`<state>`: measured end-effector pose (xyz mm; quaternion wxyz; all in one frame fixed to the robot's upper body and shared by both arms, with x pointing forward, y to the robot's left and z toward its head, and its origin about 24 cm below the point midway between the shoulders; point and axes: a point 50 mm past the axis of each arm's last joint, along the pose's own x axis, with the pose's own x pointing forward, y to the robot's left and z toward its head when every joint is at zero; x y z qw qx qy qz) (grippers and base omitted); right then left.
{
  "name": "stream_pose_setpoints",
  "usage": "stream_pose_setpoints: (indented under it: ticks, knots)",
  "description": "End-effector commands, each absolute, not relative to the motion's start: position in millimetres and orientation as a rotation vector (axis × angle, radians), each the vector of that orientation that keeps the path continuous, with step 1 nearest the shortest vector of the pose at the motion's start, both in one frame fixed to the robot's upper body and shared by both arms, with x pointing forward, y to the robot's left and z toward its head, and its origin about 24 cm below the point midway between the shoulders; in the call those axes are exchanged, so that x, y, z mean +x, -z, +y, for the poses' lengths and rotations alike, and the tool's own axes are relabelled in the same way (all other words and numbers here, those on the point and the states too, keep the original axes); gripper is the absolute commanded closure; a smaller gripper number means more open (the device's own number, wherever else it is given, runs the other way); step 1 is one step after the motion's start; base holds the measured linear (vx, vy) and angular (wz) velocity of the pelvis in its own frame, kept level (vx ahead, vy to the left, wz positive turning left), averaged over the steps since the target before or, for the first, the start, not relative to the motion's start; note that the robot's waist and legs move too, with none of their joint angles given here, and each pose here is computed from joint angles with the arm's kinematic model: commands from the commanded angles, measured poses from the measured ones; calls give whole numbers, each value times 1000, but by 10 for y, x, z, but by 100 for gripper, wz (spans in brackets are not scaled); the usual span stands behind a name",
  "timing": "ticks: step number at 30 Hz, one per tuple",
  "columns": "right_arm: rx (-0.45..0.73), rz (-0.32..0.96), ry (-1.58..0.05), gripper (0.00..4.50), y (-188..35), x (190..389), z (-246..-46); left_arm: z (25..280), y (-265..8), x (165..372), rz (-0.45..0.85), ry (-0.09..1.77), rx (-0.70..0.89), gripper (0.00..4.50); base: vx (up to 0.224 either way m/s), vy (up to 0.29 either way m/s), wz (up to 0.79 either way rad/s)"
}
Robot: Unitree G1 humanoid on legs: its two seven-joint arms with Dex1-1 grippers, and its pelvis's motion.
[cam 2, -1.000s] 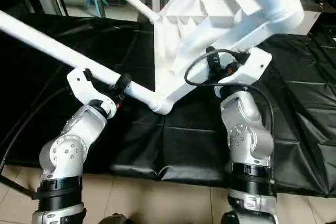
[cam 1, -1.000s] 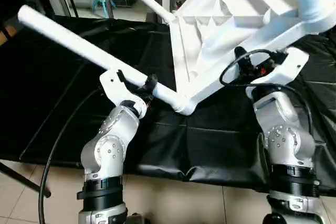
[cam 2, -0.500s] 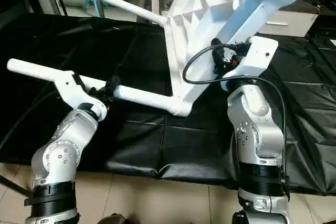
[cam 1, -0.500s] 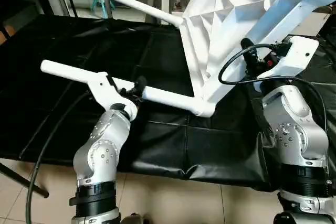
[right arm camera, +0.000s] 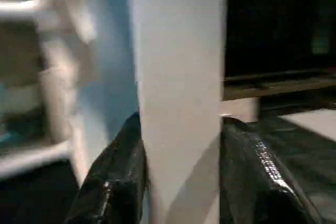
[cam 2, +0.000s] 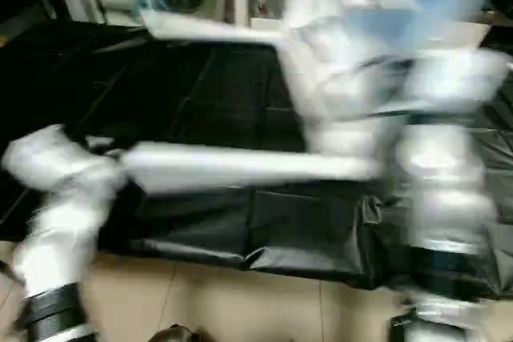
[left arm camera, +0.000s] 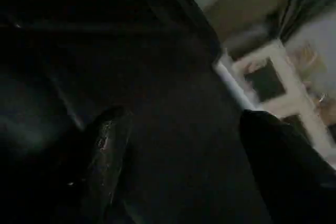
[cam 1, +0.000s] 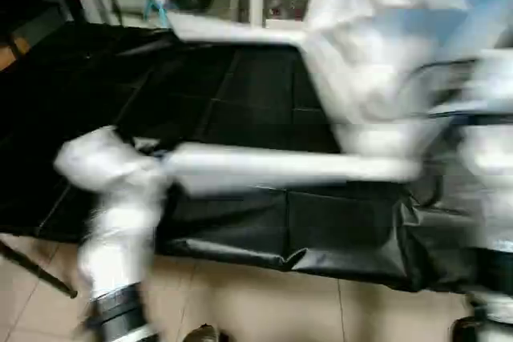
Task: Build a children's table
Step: Flip table
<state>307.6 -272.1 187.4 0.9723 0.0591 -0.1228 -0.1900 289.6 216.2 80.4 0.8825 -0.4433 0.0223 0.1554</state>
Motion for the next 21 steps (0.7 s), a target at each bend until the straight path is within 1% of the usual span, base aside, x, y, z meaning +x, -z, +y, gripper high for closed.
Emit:
stream_pose_setpoints:
  ticks: [1, 2, 4, 6, 7, 9, 11, 12, 13, 15, 16, 17, 18, 19, 21]
  knots:
    - [118, -360, 367, 287, -2110, 3063, -2681, 2048, -871, 2971, 37, -289, -1007, 41, 0, 0, 0]
    - [118, -360, 367, 287, -2110, 3060, -2681, 2055, -866, 2967, 41, -290, -1006, 41, 0, 0, 0]
    - [113, -360, 372, 307, -2112, 3055, -2685, 2066, -865, 2962, 42, -288, -985, 38, 0, 0, 0]
    - [106, -358, 384, 313, -2114, 3050, -2694, 2079, -872, 2958, 37, -287, -970, 38, 0, 0, 0]
    - [104, -355, 397, 319, -2113, 3048, -2700, 2085, -878, 2960, 42, -276, -932, 38, 0, 0, 0]
    - [89, -343, 420, 328, -2101, 3046, -2704, 2065, -900, 2967, 71, -222, -766, 38, 0, 0, 0]
    - [94, -334, 432, 338, -2081, 3042, -2694, 2003, -932, 2969, 89, -149, -645, 38, 0, 0, 0]
    - [91, -323, 436, 338, -2056, 3043, -2669, 1917, -969, 2966, 103, -51, -542, 38, 0, 0, 0]
    - [78, -301, 432, 347, -1998, 3049, -2605, 1701, -1031, 2918, 130, 187, -332, 38, 0, 0, 0]
    - [78, -284, 430, 351, -1956, 3055, -2575, 1571, -1045, 2851, 159, 333, -252, 38, 0, 0, 0]
    - [83, -278, 431, 355, -1938, 3058, -2568, 1529, -1047, 2820, 173, 381, -238, 38, 0, 0, 0]
    - [90, -269, 423, 362, -1914, 3068, -2542, 1436, -1038, 2734, 215, 503, -177, 38, 0, 0, 0]
    - [93, -265, 420, 362, -1905, 3073, -2531, 1396, -1029, 2692, 231, 559, -150, 38, 0, 0, 0]
    - [100, -254, 415, 364, -1881, 3089, -2502, 1284, -989, 2562, 282, 714, -79, 38, 0, 0, 0]
    - [99, -240, 414, 369, -1871, 3108, -2475, 1169, -981, 2477, 301, 836, -54, 38, 0, 0, 0]
